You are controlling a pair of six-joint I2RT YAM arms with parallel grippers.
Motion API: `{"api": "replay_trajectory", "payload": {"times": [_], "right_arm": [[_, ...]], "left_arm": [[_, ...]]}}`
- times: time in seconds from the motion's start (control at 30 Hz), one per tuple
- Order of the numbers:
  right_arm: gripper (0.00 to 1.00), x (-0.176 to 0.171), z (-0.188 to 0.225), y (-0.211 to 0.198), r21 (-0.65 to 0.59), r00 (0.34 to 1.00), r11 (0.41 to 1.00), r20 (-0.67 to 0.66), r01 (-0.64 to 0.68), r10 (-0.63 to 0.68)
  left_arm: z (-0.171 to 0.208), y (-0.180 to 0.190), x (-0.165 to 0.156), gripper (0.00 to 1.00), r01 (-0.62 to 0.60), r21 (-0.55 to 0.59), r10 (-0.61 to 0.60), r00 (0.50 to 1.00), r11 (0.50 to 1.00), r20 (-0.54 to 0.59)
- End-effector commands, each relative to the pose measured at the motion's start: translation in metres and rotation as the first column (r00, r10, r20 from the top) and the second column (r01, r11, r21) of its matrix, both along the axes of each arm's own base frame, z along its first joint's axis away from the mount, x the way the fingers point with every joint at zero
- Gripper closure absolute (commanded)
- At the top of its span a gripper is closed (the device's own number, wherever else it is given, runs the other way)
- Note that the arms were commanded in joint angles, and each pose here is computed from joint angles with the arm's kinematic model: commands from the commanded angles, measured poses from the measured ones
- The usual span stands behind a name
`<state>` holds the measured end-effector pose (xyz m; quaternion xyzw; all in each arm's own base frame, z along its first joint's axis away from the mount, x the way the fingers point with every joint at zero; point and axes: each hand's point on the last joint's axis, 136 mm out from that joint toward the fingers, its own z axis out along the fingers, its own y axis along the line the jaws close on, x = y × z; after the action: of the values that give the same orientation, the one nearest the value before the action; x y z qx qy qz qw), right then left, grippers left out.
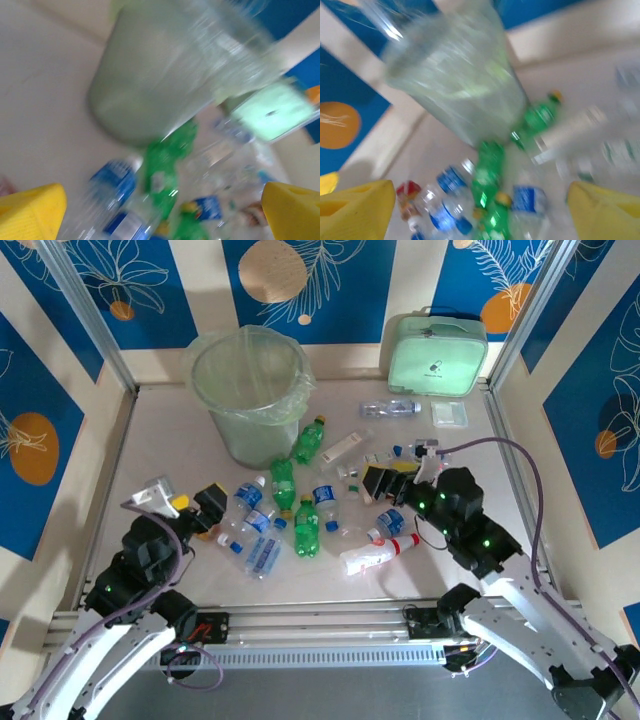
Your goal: Put the plastic bottles in the bin
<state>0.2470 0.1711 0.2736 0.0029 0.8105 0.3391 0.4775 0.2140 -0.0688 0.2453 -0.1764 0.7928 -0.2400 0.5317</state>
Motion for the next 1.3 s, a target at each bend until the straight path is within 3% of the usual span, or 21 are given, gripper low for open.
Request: {"api": "replay_trajectory", "payload": {"times": [0.0,0.07,0.27,0.4,0.6,0.77,1.03,1.27], "right_arm": [[0.07,-0.023,-0.075,-0.027,-0.165,0.908,0.97,-0.354,0.175,-0.224],[0.08,-0.023,-0.089,-0.031,-0.244,0.885,0.943,-0.355,0.224,-0.302],[0.03,0.004,-0.12,-0.02,-0.366,0.798,0.896,-0.446,0.251,-0.406],[0.04,0.029,-0.13,-0.008,-0.317,0.774,0.915,-0.503,0.25,-0.385],[0.02,0.036,-0.122,-0.019,-0.278,0.744,0.888,-0.486,0.365,-0.458],[0.0,0.043,-0.113,-0.033,-0.229,0.688,0.833,-0.476,0.504,-0.548],[0.01,0.042,-0.145,-0.047,-0.318,0.627,0.759,-0.43,0.568,-0.65],[0.01,0.045,-0.145,-0.034,-0.366,0.68,0.767,-0.361,0.526,-0.639]], "left_arm": [[-0.054,0.038,-0.029,0.01,-0.174,0.078,0.189,0.943,0.982,-0.275],[-0.063,0.054,-0.037,0.01,-0.276,0.117,0.3,0.887,0.954,-0.352],[-0.103,0.047,-0.022,0.01,-0.317,0.185,0.365,0.739,0.93,-0.566],[-0.118,0.045,0.002,0.01,-0.351,0.087,0.33,0.729,0.932,-0.6],[-0.125,0.053,0.019,0.01,-0.392,0.122,0.378,0.685,0.912,-0.623],[-0.15,0.058,0.023,0.0,-0.43,0.15,0.408,0.605,0.89,-0.683],[-0.177,0.059,0.04,0.03,-0.458,0.175,0.428,0.537,0.872,-0.727],[-0.207,0.058,0.044,0.13,-0.489,0.183,0.441,0.486,0.853,-0.754]]}}
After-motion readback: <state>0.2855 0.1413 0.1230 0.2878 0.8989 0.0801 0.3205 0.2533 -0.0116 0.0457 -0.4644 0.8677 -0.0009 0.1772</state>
